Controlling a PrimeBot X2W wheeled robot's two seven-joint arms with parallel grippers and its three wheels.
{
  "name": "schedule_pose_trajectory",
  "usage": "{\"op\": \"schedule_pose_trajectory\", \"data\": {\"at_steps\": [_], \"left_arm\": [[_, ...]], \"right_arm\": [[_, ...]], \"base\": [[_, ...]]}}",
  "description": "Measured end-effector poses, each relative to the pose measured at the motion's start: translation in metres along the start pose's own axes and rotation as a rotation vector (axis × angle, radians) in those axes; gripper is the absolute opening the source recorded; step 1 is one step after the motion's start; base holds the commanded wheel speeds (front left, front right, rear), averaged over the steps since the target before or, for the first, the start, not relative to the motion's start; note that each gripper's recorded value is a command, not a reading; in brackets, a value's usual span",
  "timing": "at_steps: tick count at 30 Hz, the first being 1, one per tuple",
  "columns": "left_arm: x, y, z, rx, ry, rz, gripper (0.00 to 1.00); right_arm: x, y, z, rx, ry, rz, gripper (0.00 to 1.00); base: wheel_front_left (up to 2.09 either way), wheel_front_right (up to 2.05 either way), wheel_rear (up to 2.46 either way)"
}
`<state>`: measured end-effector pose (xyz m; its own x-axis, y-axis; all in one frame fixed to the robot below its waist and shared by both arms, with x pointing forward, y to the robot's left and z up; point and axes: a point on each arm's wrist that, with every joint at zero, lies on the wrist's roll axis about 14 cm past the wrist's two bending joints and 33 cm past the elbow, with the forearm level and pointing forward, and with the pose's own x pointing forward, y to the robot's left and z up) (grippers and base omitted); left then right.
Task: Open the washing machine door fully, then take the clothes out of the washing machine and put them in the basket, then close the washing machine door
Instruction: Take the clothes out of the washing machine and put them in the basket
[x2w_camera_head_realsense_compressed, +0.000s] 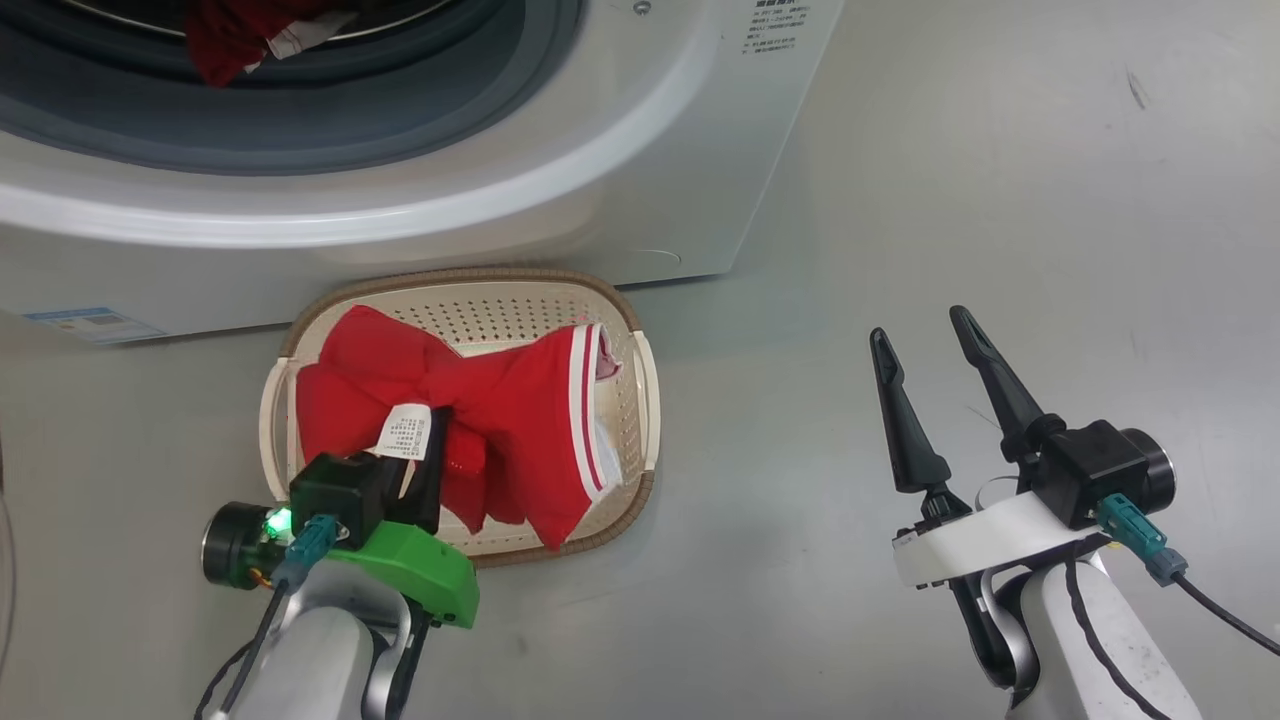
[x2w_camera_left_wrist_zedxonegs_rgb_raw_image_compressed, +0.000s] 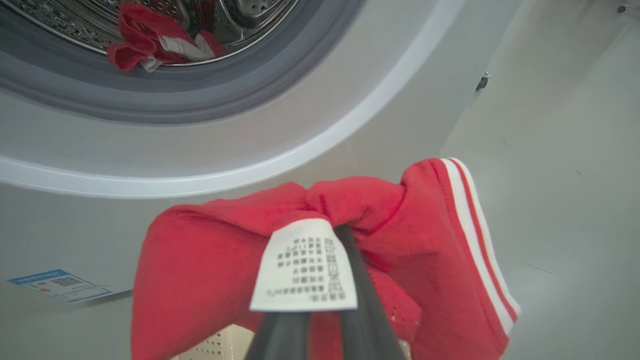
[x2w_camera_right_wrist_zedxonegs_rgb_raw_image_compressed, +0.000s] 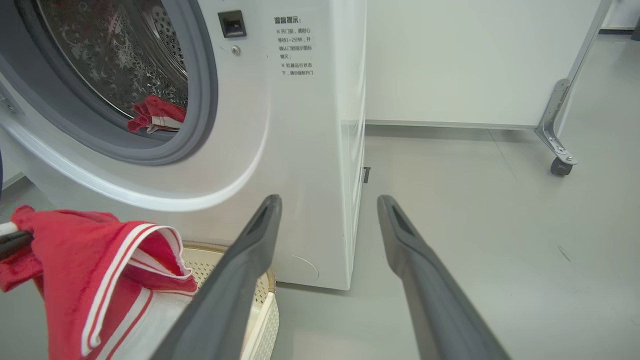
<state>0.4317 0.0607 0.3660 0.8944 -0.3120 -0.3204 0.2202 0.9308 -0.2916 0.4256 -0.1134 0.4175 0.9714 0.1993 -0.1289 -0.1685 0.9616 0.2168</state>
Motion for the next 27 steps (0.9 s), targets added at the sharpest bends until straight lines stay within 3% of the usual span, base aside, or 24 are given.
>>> {"op": "schedule_pose_trajectory", "data": {"at_steps": [13, 23, 27], "left_arm": [[0.03, 0.003, -0.058, 0.027, 0.227, -0.04, 0.0], [0.031, 0.024, -0.124, 0.025, 0.468, 0.007, 0.0], [0.04, 0.024, -0.129, 0.023, 0.485, 0.005, 0.0]], "right_arm": [[0.004, -0.018, -0.013, 0.012, 0.03, -0.047, 1.0], [0.008, -0.032, -0.024, 0.017, 0.055, -0.081, 1.0], [0.009, -0.036, -0.026, 0.014, 0.061, -0.092, 1.0]], "base": [[0.0, 0.0, 0.0], [0.0, 0.0, 0.0], [0.0, 0.0, 0.0]]}}
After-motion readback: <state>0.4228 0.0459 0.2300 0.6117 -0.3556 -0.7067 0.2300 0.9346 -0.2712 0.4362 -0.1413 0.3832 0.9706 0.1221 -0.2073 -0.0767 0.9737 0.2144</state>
